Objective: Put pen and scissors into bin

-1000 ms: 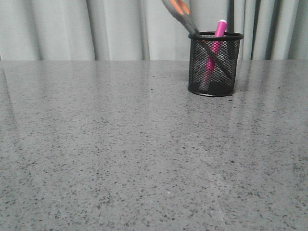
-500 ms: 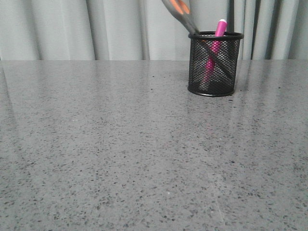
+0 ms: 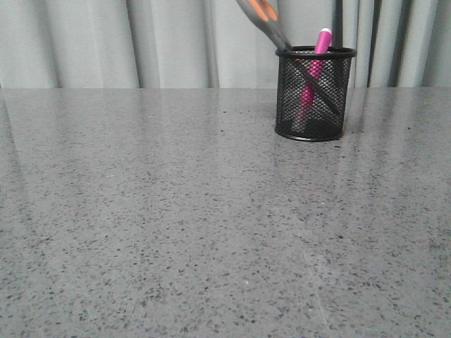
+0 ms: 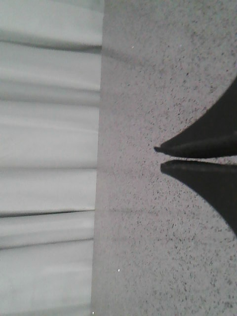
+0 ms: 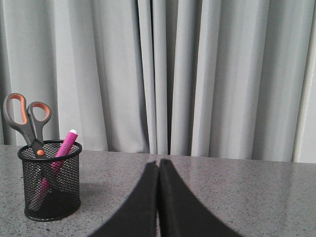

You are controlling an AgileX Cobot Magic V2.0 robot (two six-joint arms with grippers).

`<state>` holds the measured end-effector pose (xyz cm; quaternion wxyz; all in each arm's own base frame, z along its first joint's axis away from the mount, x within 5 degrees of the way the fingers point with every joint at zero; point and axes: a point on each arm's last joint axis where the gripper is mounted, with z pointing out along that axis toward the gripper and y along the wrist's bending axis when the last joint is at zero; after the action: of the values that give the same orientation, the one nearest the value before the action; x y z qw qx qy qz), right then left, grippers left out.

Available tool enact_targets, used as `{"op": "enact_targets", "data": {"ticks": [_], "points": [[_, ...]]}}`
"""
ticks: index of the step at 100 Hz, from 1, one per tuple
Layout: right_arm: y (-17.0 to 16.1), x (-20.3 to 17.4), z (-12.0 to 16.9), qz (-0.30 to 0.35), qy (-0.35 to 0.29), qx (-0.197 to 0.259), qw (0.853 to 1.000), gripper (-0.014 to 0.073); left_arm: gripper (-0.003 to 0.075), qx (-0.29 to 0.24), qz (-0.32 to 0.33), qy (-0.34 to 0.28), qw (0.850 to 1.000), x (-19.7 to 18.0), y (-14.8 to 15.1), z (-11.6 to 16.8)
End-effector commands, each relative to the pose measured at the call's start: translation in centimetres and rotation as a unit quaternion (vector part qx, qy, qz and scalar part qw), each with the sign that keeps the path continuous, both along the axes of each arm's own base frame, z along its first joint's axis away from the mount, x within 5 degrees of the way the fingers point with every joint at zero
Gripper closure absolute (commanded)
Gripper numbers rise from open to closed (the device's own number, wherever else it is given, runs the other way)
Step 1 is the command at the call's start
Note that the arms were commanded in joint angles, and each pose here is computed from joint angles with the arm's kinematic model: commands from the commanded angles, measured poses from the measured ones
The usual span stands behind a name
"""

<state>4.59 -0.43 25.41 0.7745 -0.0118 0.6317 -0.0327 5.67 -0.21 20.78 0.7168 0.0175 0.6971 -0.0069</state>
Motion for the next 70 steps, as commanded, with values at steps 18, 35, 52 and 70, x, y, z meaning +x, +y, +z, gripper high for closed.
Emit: {"op": "enact_targets", "data": {"ticks": [18,35,52,70], "points": [[0.1,-0.4,0.8,0.007,-0.018,0.015,1.0,0.0669,0.0739,-0.007,0.004,-0.053,0.999,-0.2,0.1,-0.3],[0.1,-0.4,0.8,0.007,-0.018,0.015,1.0,0.0669,0.0739,-0.015,0.006,-0.057,0.998,-0.2,0.1,-0.3],[0.1,-0.4,0.8,0.007,-0.018,0.015,1.0,0.0669,0.0739,-0.015,0.006,-0.059,0.998,-0.2,0.1,-0.2],[0.1,-0.4,0.8,0.007,-0.018,0.015,1.0,0.0669,0.0739,-0.015,0.006,-0.059,0.998,-0.2,0.1,-0.2]]}}
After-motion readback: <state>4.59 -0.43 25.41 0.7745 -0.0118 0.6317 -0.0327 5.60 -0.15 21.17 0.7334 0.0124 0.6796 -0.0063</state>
